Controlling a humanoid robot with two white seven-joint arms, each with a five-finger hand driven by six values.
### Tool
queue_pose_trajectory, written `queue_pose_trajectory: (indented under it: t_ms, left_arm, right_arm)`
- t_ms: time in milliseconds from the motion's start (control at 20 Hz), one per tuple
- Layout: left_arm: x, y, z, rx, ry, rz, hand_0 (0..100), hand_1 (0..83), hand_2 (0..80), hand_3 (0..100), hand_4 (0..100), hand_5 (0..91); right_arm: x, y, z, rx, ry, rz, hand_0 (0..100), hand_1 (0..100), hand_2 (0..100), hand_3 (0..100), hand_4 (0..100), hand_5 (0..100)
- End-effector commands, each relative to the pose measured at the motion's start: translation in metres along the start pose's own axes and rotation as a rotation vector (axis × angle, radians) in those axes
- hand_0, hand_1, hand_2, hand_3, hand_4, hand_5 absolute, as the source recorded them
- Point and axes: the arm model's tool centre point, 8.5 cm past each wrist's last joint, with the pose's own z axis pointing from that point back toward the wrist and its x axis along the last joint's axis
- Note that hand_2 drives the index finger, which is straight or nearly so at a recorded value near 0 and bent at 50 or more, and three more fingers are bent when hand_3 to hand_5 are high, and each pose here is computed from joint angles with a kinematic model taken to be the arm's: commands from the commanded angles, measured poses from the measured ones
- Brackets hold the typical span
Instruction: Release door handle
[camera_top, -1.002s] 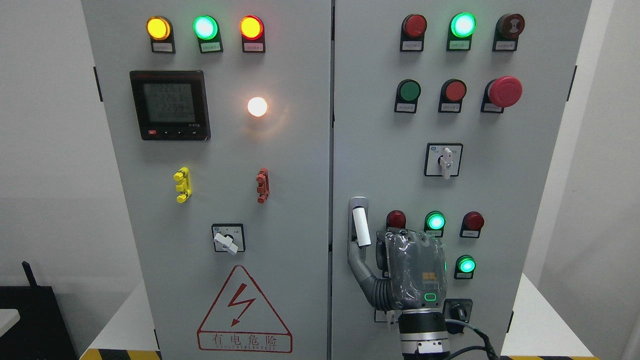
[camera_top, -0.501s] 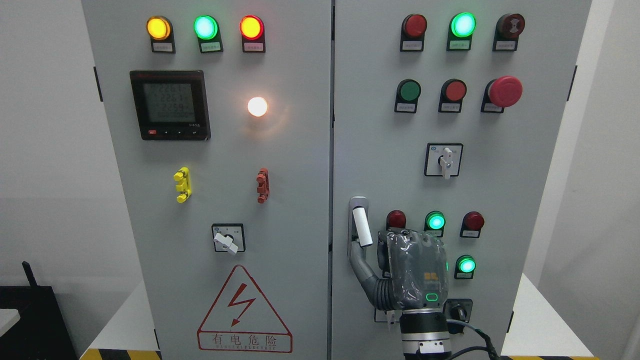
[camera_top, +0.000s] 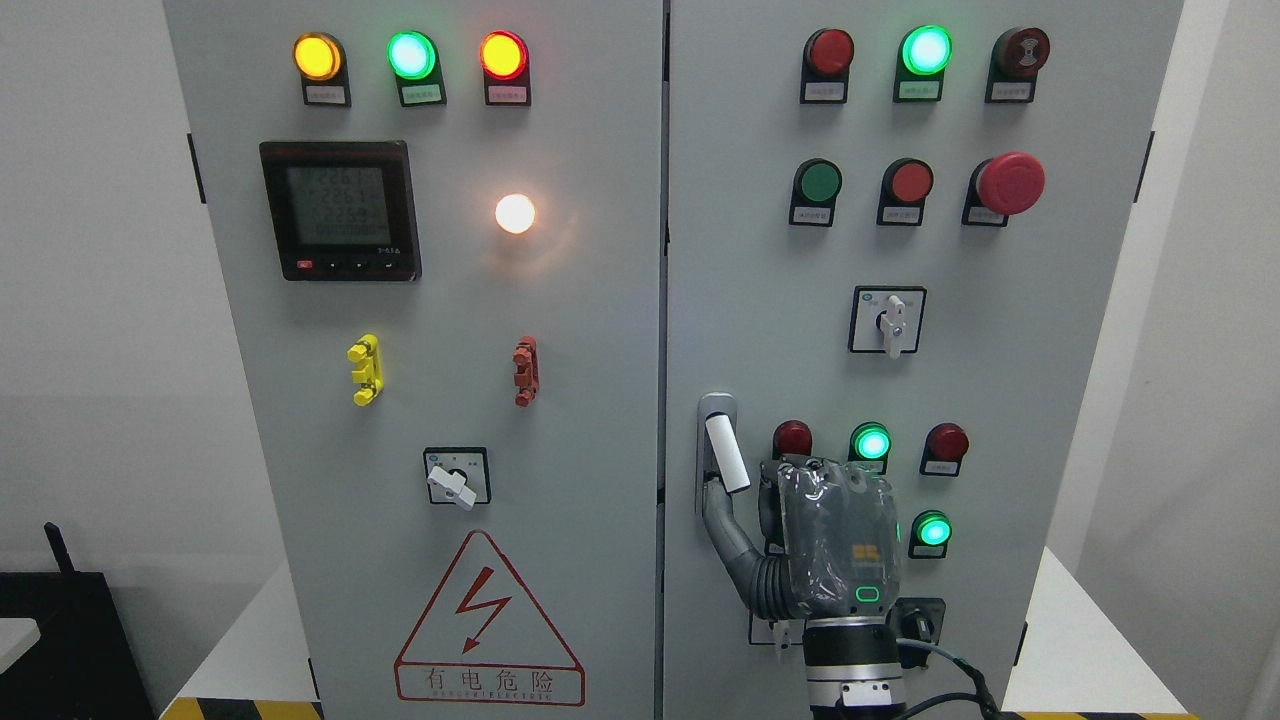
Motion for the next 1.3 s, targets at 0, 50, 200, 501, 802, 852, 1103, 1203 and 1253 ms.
queue_pose_trajectory:
  t_ms: [0, 50, 200, 501, 802, 852, 1103, 1203, 1253]
  left_arm:
    - [0.0052, -0.0007, -0.0008, -0.003, -0.015, -0.013, 12, 38.9, 0.0, 0, 0, 0.0]
    - [0.0052, -0.0007, -0.0008, -0.003, -0.015, -0.013, 12, 38.9, 0.0, 0, 0, 0.0]
    - [0.0052, -0.0006, -0.0008, -0.002, -0.015, -0.014, 12, 38.9, 0.0, 0, 0, 0.0]
    - [0.0052, -0.0007, -0.0008, -0.003, -0.015, -0.013, 12, 38.9, 0.0, 0, 0, 0.0]
    - [0.0052, -0.0007, -0.0008, -0.003, -0.015, -0.013, 12, 38.9, 0.0, 0, 0, 0.0]
    - [0.0052, -0.0006, -0.0008, -0.001, -0.015, -0.013, 12, 38.9, 0.0, 0, 0, 0.0]
    - [0.0052, -0.0007, -0.0008, -0.003, -0.015, -0.013, 12, 38.9, 0.0, 0, 0, 0.0]
    - [0.0052, -0.0007, -0.0008, -0.003, -0.015, -0.013, 12, 38.9, 0.0, 0, 0, 0.0]
    - [0.0052, -0.0007, -0.0008, -0.003, -0.015, -0.013, 12, 38.9, 0.0, 0, 0, 0.0]
  right_arm:
    - [-0.0004, -0.0021, 0.0006, -0.006, 0.004, -0.002, 54, 43, 100, 100, 100, 98]
    - [-0.0006, -0.0017, 0.0007, -0.005, 0.005, -0.002, 54, 43, 100, 100, 100, 98]
    - [-0.0009, -0.0023, 0.0005, -0.007, 0.006, -0.002, 54, 43, 100, 100, 100, 98]
    - [-0.0036, -0.0029, 0.0023, -0.016, 0.013, -0.002, 54, 44, 100, 100, 100, 98]
    - [-0.0053, -0.0045, 0.0018, -0.020, 0.017, -0.001, 54, 44, 100, 100, 100, 98]
    - [-0.0053, -0.0044, 0.0018, -0.019, 0.017, 0.001, 54, 44, 100, 100, 100, 98]
    - [-0.0053, -0.0044, 0.0018, -0.019, 0.017, 0.001, 55, 43, 100, 100, 100, 98]
    - [-0.0055, -0.0044, 0.0018, -0.019, 0.018, 0.001, 55, 43, 100, 100, 100, 98]
    - [-0.0055, -0.0040, 0.0019, -0.018, 0.017, 0.001, 55, 43, 100, 100, 100, 98]
